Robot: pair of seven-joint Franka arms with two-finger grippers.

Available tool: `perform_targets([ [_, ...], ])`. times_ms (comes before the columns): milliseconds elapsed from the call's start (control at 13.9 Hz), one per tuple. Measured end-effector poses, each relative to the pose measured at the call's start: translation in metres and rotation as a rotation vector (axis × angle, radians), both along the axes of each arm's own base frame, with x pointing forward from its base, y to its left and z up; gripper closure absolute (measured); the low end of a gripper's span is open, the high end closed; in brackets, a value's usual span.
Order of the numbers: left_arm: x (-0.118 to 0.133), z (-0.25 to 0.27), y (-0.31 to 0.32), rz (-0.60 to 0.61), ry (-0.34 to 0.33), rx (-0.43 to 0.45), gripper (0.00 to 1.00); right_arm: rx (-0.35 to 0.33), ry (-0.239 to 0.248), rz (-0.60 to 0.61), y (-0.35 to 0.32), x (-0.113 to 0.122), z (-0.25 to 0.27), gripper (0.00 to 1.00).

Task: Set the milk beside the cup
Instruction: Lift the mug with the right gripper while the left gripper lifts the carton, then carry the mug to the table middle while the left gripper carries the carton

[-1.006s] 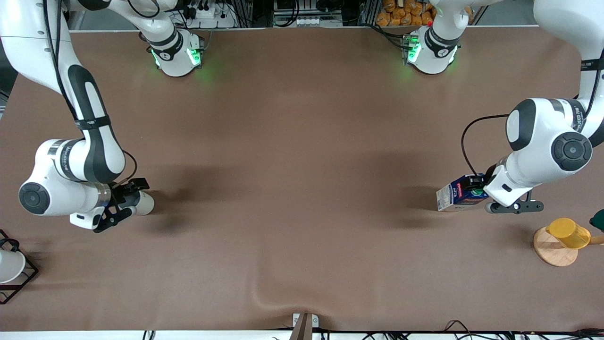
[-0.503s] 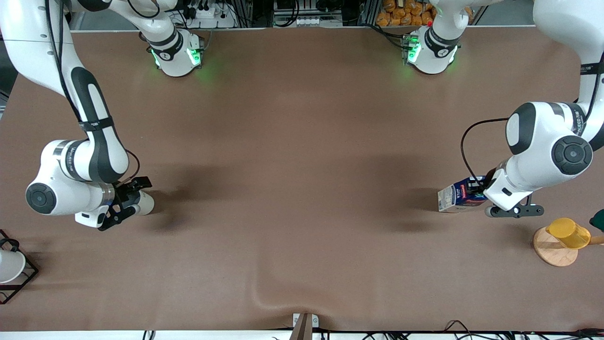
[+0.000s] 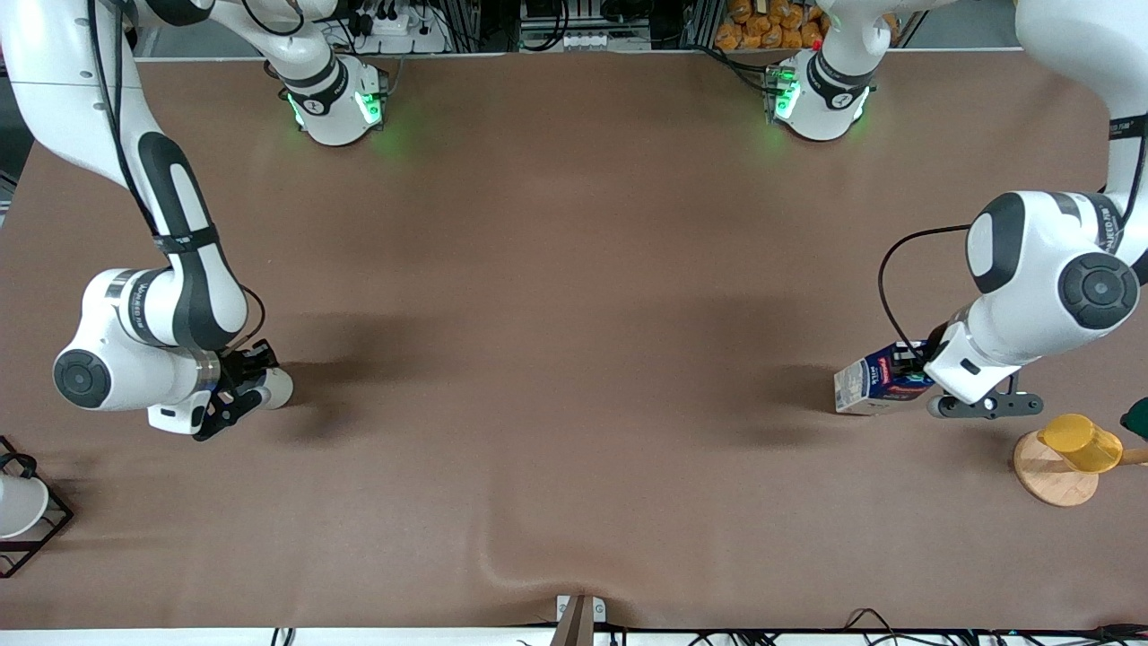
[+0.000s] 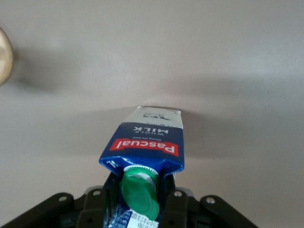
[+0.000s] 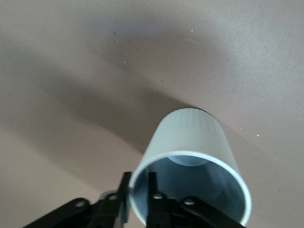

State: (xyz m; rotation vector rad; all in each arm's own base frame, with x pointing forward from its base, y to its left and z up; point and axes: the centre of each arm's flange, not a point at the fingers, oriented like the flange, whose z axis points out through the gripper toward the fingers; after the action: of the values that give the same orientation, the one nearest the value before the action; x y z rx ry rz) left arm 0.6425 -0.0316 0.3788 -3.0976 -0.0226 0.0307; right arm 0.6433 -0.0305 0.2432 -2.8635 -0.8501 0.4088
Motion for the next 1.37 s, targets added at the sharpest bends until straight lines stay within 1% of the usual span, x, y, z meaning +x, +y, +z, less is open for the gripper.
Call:
perform_targets([
  [72,0.001,0.011,0.000,0.000,-0.013,0.001,0.60,-0.009,-0.019,0.012,0.001,0.005,0.008,0.93],
  [216,-0.002,0.039,-0.004,-0.004,-0.029,0.004,0.60,0.008,-0.060,0.074,0.012,0.016,0.025,0.94],
  [431,-0.014,0.086,-0.026,-0.012,-0.012,0.008,0.60,0.028,-0.115,0.179,0.028,0.031,0.047,0.94],
  [575,-0.020,0.105,-0.037,-0.010,0.004,0.010,0.60,0.041,-0.144,0.230,0.044,0.038,0.059,0.94],
  [790,-0.026,0.115,-0.065,0.002,0.010,0.003,0.60,0.054,-0.183,0.326,0.110,0.043,0.076,0.94],
  [934,-0.030,0.122,-0.085,-0.002,0.012,-0.002,0.60,0.064,-0.216,0.411,0.171,0.040,0.089,0.94],
  [1006,-0.031,0.126,-0.091,0.004,0.013,-0.003,0.60,0.069,-0.246,0.454,0.202,0.037,0.094,0.94],
  [1222,-0.033,0.129,-0.093,0.030,0.018,0.000,0.60,0.094,-0.360,0.586,0.301,0.020,0.098,0.94],
  [1365,-0.037,0.134,-0.091,0.034,0.033,0.007,0.60,0.114,-0.433,0.655,0.356,0.007,0.081,0.94],
])
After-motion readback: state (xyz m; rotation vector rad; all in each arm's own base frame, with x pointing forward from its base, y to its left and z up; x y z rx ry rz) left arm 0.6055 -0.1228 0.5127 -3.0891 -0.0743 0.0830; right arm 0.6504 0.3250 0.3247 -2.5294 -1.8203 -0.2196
